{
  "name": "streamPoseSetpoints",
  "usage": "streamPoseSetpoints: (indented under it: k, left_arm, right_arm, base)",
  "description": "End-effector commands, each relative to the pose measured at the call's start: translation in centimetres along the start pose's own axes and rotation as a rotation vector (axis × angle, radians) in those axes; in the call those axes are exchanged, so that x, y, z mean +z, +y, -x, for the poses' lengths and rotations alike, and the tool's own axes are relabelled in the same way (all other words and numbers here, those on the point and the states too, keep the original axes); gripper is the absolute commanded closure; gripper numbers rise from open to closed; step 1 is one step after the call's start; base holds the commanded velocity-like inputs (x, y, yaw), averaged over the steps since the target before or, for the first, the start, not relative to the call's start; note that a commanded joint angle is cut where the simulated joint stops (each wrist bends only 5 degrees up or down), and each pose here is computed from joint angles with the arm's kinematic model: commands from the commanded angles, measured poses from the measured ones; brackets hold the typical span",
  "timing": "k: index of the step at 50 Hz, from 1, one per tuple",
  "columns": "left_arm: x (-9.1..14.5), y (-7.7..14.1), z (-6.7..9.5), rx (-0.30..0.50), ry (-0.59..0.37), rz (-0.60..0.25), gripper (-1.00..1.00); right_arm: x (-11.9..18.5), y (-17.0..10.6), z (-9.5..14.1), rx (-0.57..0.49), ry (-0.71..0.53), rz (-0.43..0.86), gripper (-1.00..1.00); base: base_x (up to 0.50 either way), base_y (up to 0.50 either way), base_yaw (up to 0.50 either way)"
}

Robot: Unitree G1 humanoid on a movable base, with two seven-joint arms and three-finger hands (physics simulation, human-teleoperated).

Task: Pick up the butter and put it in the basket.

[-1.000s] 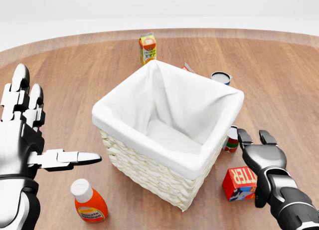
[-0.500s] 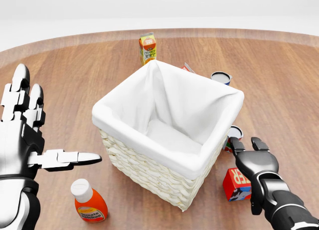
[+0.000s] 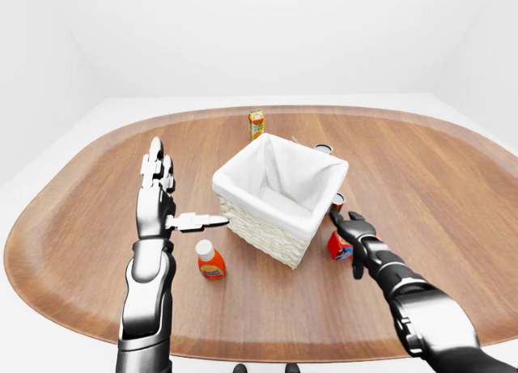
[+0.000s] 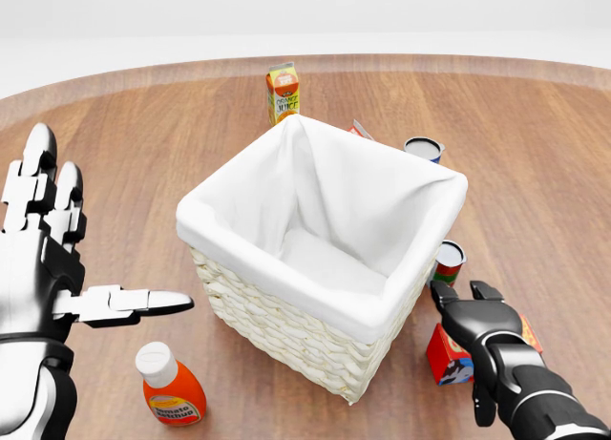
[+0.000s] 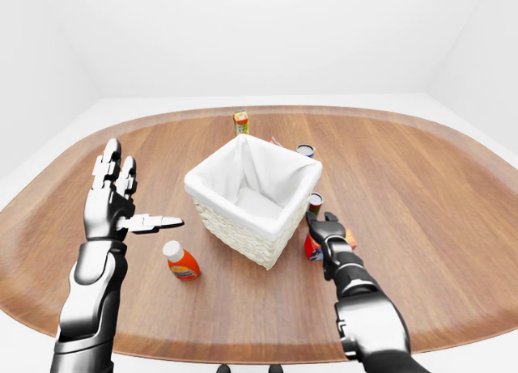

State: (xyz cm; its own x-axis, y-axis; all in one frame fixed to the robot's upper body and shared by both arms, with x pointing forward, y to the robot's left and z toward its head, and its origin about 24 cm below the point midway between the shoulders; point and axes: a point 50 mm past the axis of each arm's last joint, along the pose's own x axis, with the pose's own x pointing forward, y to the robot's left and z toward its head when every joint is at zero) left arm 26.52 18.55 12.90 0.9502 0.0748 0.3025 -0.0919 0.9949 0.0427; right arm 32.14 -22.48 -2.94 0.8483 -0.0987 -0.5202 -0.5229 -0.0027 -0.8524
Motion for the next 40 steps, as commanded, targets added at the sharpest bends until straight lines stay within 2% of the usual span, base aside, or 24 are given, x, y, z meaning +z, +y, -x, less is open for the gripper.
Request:
streamPoseSetpoints:
  k: [1,10,11,12,13,14,23,40]
  left_arm:
    - [-0.2,0.1,0.1,0.003,0.007,0.000,-1.00]
    - [-0.3,0.1,0.1,0.004,0.012,0.001,-1.00]
    - [-0.3,0.1,0.1,0.004,0.012,0.001,-1.00]
    - [-0.2,0.1,0.1,0.005,0.010,0.002,-1.00]
    - [-0.2,0.1,0.1,0.004,0.009,0.002,-1.00]
    - [-0.2,0.1,0.1,0.004,0.008,0.001,-1.00]
    - [-0.3,0.0,0.3,0.006,0.014,0.002,-1.00]
    - [-0.1,0.1,0.4,0.007,0.006,0.000,-1.00]
  right_arm:
    - [0.1,0.5,0.0,0.059,-0.002,0.004,-1.00]
    - [0.3,-0.2,-0.1,0.054,-0.006,0.006,-1.00]
    - [0.3,-0.3,-0.1,0.053,-0.007,0.009,-0.86]
    - [0.3,-0.5,-0.2,0.048,-0.008,0.017,0.10]
    - [0.3,-0.6,-0.2,0.046,-0.009,0.019,0.71]
    - [0.4,-0.7,-0.2,0.046,-0.009,0.018,1.00]
    - [0.2,-1.1,-0.2,0.004,-0.007,0.027,1.00]
    - [-0.5,-0.9,-0.1,0.010,0.016,-0.021,1.00]
  base:
    - [0.00,0.00,0.00]
    - [0.00,0.00,0.00]
    - [0.00,0.00,0.00]
    - [0.00,0.00,0.00]
    - [0.00,0.00,0.00]
    - [0.00,0.00,0.00]
    - [0.00,0.00,0.00]
    - [0.00,0.00,0.00]
